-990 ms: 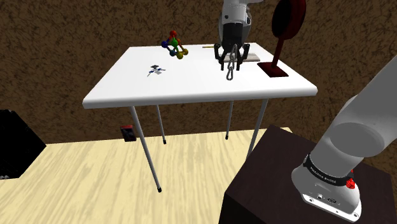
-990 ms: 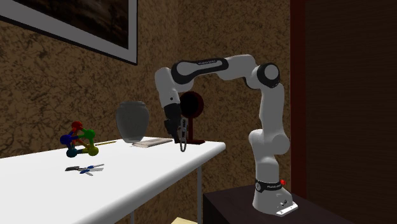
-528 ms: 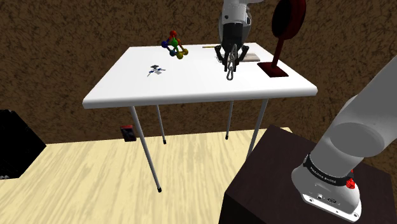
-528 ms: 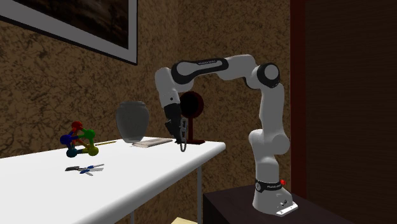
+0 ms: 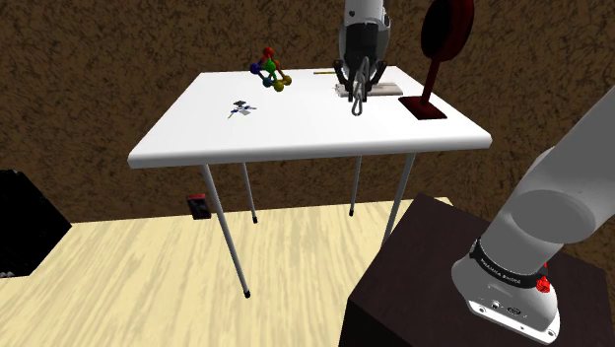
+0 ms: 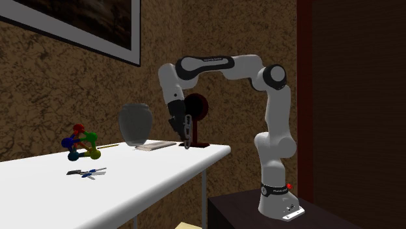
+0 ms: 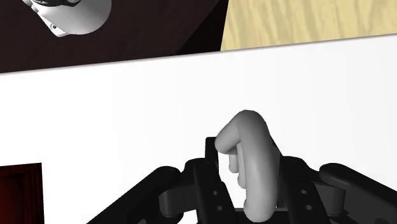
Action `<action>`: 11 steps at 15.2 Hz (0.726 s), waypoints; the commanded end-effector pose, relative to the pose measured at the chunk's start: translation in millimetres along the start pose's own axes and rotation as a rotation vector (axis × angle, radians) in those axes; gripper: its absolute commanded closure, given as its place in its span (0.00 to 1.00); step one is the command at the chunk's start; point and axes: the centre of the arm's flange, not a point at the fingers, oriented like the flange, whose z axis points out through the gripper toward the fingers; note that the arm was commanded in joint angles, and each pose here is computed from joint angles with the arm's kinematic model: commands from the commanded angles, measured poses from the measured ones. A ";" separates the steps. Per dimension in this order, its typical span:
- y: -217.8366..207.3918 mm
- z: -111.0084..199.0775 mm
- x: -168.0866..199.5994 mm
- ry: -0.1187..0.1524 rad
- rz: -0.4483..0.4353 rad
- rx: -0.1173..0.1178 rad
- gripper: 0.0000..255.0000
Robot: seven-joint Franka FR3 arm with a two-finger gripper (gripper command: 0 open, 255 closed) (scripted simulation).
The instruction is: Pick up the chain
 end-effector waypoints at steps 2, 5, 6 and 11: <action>-0.6 -15.2 -5.3 0.000 0.000 0.000 1.00; -1.1 -30.1 -10.8 0.000 0.000 0.000 1.00; -1.2 -35.0 -12.7 0.000 0.000 0.000 1.00; -1.6 -50.6 -18.5 0.000 0.000 0.000 1.00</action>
